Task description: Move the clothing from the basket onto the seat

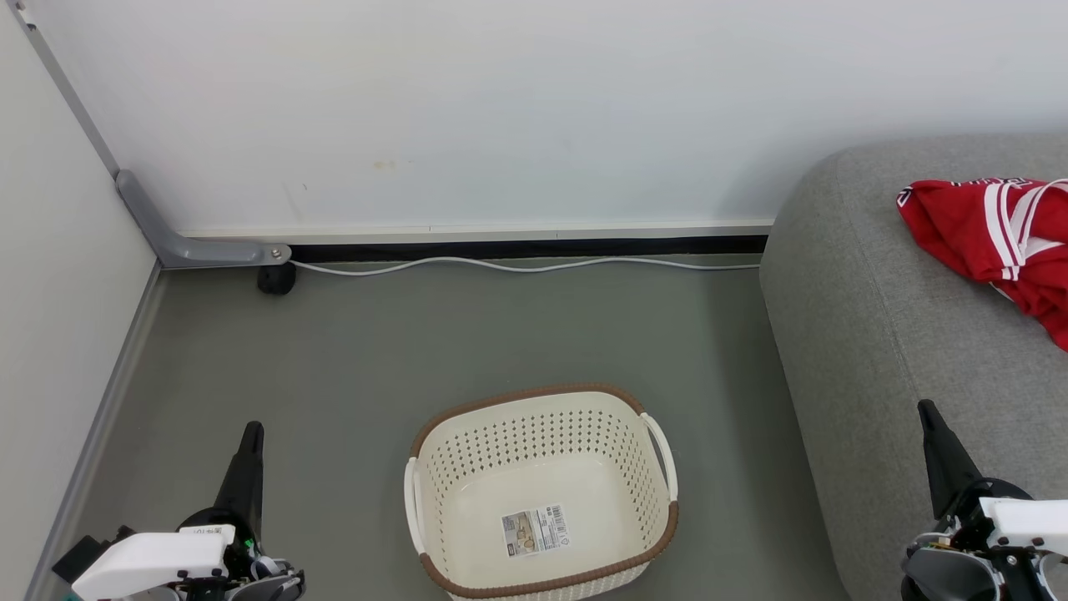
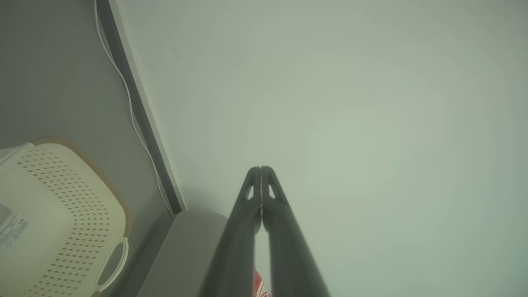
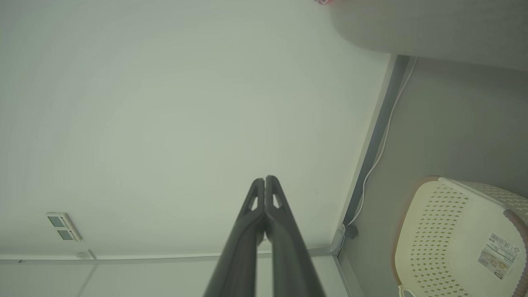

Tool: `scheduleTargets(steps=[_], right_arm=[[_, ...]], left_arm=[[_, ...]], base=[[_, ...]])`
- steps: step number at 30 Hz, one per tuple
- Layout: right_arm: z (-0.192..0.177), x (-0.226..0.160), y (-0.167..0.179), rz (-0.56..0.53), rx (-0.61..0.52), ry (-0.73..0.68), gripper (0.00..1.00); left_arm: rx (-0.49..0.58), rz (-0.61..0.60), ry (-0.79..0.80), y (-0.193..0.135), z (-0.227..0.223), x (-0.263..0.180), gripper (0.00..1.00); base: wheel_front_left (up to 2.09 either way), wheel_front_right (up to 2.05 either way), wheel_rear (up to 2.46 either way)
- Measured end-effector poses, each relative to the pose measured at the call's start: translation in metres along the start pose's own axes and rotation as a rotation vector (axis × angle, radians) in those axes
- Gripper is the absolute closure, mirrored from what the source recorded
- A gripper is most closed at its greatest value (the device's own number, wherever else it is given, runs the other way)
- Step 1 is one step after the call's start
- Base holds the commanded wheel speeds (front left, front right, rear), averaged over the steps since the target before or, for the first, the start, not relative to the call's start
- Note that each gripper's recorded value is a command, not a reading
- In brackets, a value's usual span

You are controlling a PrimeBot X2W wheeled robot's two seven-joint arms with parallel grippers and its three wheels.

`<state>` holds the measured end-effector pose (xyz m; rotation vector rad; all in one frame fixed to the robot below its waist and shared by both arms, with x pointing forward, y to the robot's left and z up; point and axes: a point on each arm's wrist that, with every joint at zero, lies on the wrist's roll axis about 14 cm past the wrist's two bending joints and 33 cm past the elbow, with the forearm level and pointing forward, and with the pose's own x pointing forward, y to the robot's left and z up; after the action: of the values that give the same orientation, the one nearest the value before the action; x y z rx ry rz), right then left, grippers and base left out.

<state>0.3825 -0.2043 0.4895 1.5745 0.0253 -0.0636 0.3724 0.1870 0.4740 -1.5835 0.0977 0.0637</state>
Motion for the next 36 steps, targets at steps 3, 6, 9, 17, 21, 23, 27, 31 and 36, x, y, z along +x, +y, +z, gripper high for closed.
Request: scheduleTargets(steps=[3, 6, 9, 17, 21, 23, 27, 31, 36], right_arm=[[0.0000, 0.0000, 0.0000, 0.000, 0.000, 0.000, 1.00], [0.0000, 0.0000, 0.0000, 0.000, 0.000, 0.000, 1.00], [0.0000, 0.0000, 0.0000, 0.000, 0.000, 0.000, 1.00], [0.0000, 0.0000, 0.0000, 0.000, 0.000, 0.000, 1.00], [0.0000, 0.0000, 0.0000, 0.000, 0.000, 0.000, 1.00], [0.0000, 0.0000, 0.0001, 0.000, 0.000, 0.000, 1.00], [0.0000, 0.0000, 0.0001, 0.000, 0.000, 0.000, 1.00], [0.0000, 0.0000, 0.0001, 0.000, 0.000, 0.000, 1.00], [0.0001, 0.0000, 0.0000, 0.000, 0.000, 0.000, 1.00]], left_arm=[[0.000, 0.000, 0.000, 0.0000, 0.0000, 0.0000, 1.00], [0.000, 0.000, 0.000, 0.0000, 0.0000, 0.0000, 1.00], [0.000, 0.000, 0.000, 0.0000, 0.0001, 0.0000, 1.00], [0.000, 0.000, 0.000, -0.0001, 0.0001, 0.0000, 1.00], [0.000, 0.000, 0.000, -0.0001, 0.0001, 0.0000, 1.00], [0.000, 0.000, 0.000, -0.0001, 0.0001, 0.0000, 1.00], [0.000, 0.000, 0.000, -0.0001, 0.0001, 0.0000, 1.00], [0.000, 0.000, 0.000, -0.0001, 0.0000, 0.0000, 1.00], [0.000, 0.000, 0.000, -0.0001, 0.0000, 0.0000, 1.00]], base=[[0.00, 0.00, 0.00], [0.00, 0.00, 0.00], [0.00, 0.00, 0.00], [0.00, 0.00, 0.00], [0.00, 0.00, 0.00], [0.00, 0.00, 0.00], [0.00, 0.00, 0.00], [0.00, 0.00, 0.00], [0.00, 0.00, 0.00]])
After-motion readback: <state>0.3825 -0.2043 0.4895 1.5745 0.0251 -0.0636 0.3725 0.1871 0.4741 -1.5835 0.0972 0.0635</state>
